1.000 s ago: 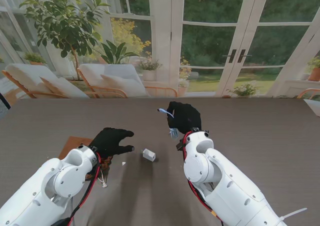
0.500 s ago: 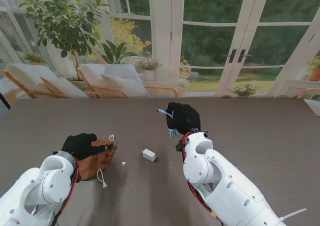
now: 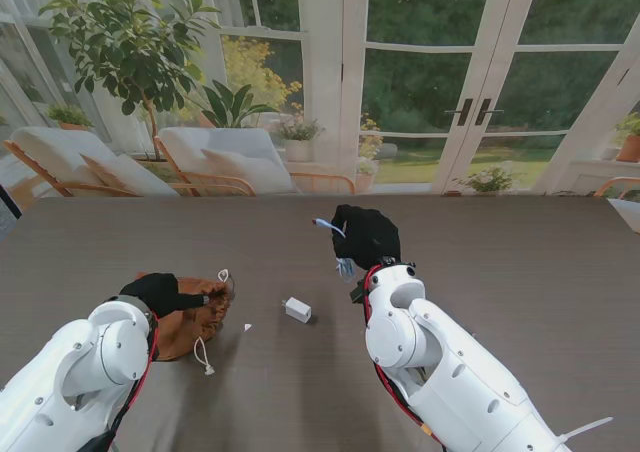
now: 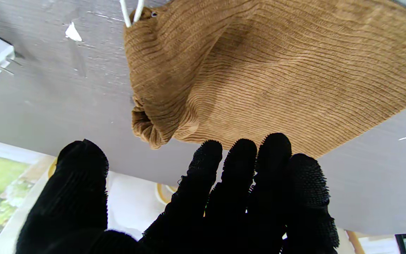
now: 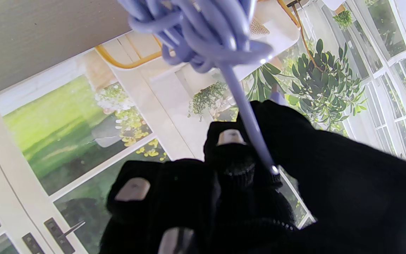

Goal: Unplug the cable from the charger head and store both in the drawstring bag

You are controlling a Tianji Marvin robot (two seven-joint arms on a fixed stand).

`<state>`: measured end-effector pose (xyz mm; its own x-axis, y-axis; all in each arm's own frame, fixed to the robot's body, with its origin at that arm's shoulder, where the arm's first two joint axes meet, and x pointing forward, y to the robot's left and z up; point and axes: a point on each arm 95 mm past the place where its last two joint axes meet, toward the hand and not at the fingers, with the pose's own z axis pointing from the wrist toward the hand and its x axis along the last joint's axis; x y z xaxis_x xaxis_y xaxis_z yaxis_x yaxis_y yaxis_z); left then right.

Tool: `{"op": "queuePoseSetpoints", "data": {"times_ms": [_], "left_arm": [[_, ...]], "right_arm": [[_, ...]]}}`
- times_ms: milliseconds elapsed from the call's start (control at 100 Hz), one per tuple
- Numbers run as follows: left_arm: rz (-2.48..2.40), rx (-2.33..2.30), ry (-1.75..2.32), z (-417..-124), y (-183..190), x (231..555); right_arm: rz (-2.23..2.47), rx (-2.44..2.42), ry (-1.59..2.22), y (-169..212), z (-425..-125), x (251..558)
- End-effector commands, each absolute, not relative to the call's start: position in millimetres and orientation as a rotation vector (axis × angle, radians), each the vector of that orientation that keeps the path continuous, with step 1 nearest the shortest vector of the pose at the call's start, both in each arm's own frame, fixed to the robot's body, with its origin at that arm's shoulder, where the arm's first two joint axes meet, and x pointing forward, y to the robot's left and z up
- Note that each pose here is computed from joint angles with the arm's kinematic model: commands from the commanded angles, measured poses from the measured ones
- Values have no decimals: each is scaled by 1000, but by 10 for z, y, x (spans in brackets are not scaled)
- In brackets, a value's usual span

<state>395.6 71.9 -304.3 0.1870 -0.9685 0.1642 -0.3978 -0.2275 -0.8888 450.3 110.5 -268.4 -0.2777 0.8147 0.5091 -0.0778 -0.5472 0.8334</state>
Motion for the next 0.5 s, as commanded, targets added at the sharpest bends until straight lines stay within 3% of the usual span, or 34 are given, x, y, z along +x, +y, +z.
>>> {"op": "queuePoseSetpoints", "data": {"times_ms": [0,490], "left_arm": [[-976,-1773,1307,-3081,732,3976],[-853,-1814,1349,-3222,712,4078]], "right_arm": [[1890,1368,958,1143,-2704,4485],[1884,1375,948,1122,-2721,4501]]}}
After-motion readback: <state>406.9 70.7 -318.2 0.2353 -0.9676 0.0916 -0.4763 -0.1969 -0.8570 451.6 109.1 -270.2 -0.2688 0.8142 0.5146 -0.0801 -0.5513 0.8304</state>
